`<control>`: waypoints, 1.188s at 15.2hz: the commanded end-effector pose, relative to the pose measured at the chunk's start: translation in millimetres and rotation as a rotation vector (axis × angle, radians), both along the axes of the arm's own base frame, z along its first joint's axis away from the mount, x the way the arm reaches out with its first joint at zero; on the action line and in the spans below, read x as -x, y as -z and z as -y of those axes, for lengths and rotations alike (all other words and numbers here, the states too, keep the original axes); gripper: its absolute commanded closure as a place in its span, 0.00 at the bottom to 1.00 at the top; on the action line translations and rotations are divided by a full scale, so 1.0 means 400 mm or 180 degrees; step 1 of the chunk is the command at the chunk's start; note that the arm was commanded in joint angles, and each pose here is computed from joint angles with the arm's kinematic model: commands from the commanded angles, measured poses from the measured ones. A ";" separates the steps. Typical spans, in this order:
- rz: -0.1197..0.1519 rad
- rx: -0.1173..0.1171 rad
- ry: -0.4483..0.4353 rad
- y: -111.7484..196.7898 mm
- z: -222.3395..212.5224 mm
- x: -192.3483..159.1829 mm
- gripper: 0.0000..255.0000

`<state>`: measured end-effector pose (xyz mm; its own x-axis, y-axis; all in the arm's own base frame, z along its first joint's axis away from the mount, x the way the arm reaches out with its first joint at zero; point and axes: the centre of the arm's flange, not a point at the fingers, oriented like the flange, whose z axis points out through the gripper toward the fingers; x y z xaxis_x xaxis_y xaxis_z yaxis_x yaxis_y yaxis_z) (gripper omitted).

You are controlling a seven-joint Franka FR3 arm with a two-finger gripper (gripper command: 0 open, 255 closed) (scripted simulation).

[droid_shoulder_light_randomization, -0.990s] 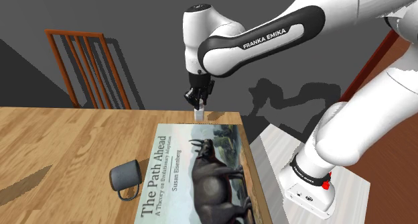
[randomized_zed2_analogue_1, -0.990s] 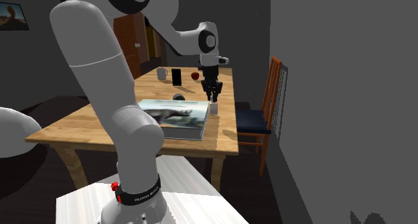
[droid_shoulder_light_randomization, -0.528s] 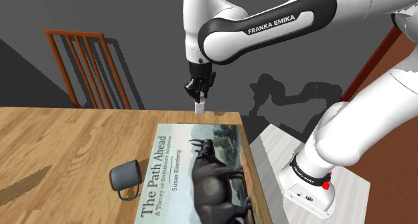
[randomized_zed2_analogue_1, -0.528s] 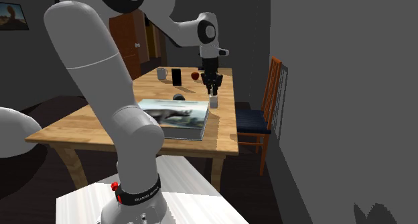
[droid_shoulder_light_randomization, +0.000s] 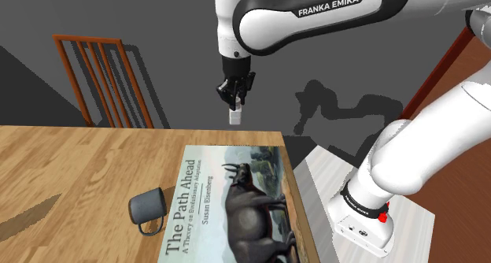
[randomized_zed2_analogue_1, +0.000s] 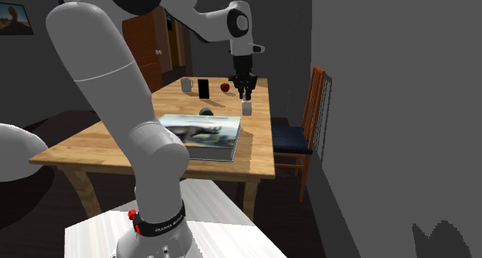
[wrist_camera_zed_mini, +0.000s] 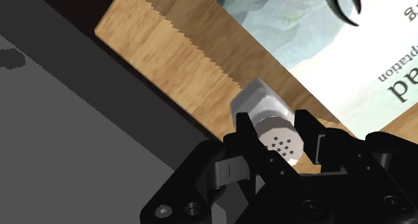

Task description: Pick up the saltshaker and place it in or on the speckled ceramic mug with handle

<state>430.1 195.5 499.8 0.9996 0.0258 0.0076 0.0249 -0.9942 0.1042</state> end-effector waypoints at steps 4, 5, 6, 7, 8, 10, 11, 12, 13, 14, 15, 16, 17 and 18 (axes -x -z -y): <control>-0.0001 0.0000 0.0000 -0.068 -0.001 0.001 1.00; -0.0001 0.0000 0.0000 -0.081 -0.001 0.001 1.00; -0.0001 0.0000 0.0000 -0.088 -0.001 0.001 1.00; -0.0001 0.0000 0.0000 -0.092 -0.034 0.002 1.00; -0.0001 0.0000 0.0000 -0.095 -0.066 0.003 1.00; -0.0001 0.0000 0.0000 -0.102 -0.132 0.006 1.00; -0.0001 0.0000 0.0000 -0.106 -0.165 0.007 1.00; -0.0001 0.0000 0.0000 -0.110 -0.198 0.008 1.00; -0.0001 0.0000 0.0000 -0.113 -0.230 0.010 1.00; -0.0001 0.0000 0.0000 -0.117 -0.263 0.011 1.00; -0.0001 0.0000 0.0000 -0.120 -0.296 0.012 1.00; -0.0001 0.0000 0.0000 -0.124 -0.329 0.014 1.00; -0.0001 0.0000 0.0000 -0.128 -0.361 0.015 1.00; -0.0001 0.0000 0.0000 -0.131 -0.394 0.016 1.00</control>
<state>425.1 339.7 552.3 0.9996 0.0281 0.0068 0.0273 -0.9941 0.1050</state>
